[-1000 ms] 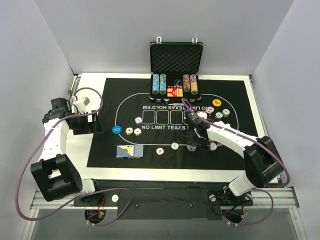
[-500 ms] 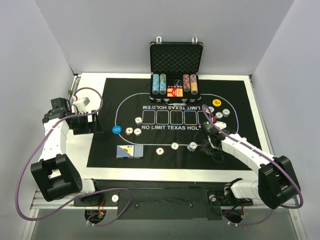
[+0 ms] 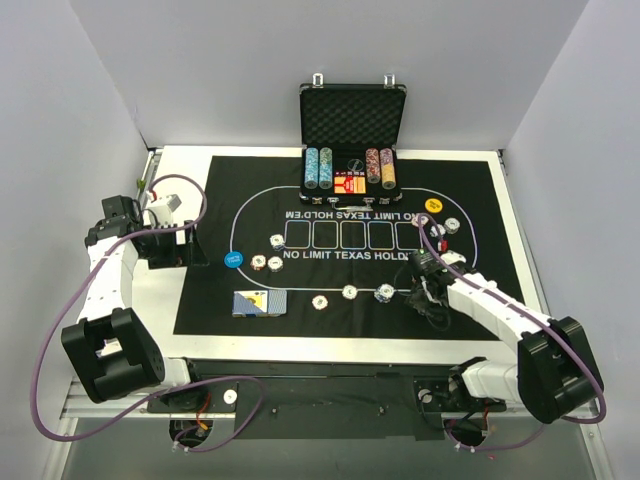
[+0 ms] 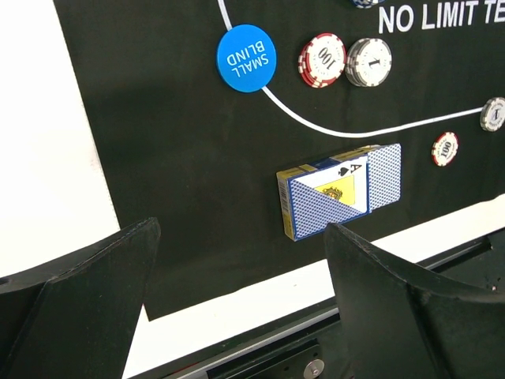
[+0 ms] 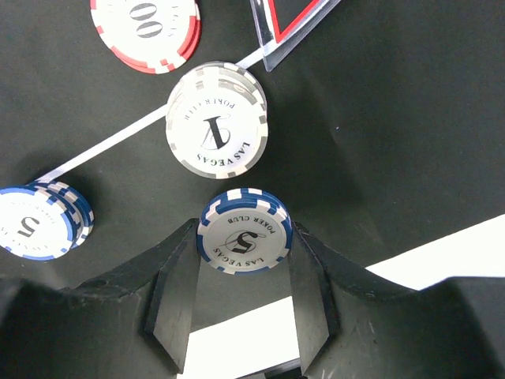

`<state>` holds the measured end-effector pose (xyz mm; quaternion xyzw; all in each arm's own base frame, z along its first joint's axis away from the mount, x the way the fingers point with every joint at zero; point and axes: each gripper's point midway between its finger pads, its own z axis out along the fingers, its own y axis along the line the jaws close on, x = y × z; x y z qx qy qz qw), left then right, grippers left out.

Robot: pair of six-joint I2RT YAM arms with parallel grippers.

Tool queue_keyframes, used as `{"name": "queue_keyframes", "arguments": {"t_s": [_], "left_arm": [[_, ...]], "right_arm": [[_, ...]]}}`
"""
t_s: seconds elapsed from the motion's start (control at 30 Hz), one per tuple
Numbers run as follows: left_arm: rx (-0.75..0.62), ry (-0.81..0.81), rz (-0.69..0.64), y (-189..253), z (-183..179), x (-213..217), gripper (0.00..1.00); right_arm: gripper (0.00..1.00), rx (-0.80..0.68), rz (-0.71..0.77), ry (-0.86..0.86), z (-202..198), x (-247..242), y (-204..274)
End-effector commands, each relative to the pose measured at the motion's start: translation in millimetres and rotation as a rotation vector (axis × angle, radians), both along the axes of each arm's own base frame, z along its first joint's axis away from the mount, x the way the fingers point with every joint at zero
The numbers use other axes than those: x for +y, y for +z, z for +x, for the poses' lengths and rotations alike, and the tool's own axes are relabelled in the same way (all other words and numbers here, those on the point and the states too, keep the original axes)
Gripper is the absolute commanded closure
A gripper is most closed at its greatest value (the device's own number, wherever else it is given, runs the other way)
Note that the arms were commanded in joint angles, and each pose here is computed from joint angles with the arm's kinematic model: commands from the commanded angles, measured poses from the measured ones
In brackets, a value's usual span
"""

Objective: Distribute texas hold em gaming equipment

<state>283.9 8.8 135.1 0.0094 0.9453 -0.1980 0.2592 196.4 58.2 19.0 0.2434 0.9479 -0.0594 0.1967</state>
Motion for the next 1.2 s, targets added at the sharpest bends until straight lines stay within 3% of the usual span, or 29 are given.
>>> {"name": "queue_keyframes", "arguments": {"t_s": [0.0, 0.13, 0.27, 0.4, 0.7, 0.83, 1.17], "left_arm": [[-0.05, -0.093, -0.007, 11, -2, -9, 0.03], [-0.042, -0.196, 0.009, 10, -10, -20, 0.03], [-0.023, -0.358, 0.065, 1, -21, -38, 0.03], [-0.021, -0.542, 0.147, -8, -33, -59, 0.03], [-0.228, -0.986, 0.195, -12, -54, -92, 0.03], [-0.232, -1.099, 0.241, -25, -51, -104, 0.03], [-0.278, -1.345, 0.211, -56, -66, -138, 0.03]], "right_arm": [[0.54, -0.007, -0.02, -0.051, -1, -7, -2], [0.38, -0.043, -0.019, -0.04, 3, -7, 9], [0.33, -0.082, -0.017, -0.021, 6, -7, 29], [0.31, -0.152, 0.019, 0.017, 14, 3, 58], [0.3, -0.256, 0.135, 0.161, 34, 42, 108], [0.3, -0.276, 0.17, 0.199, 42, 53, 116], [0.3, -0.288, 0.193, 0.193, 51, 56, 119]]}}
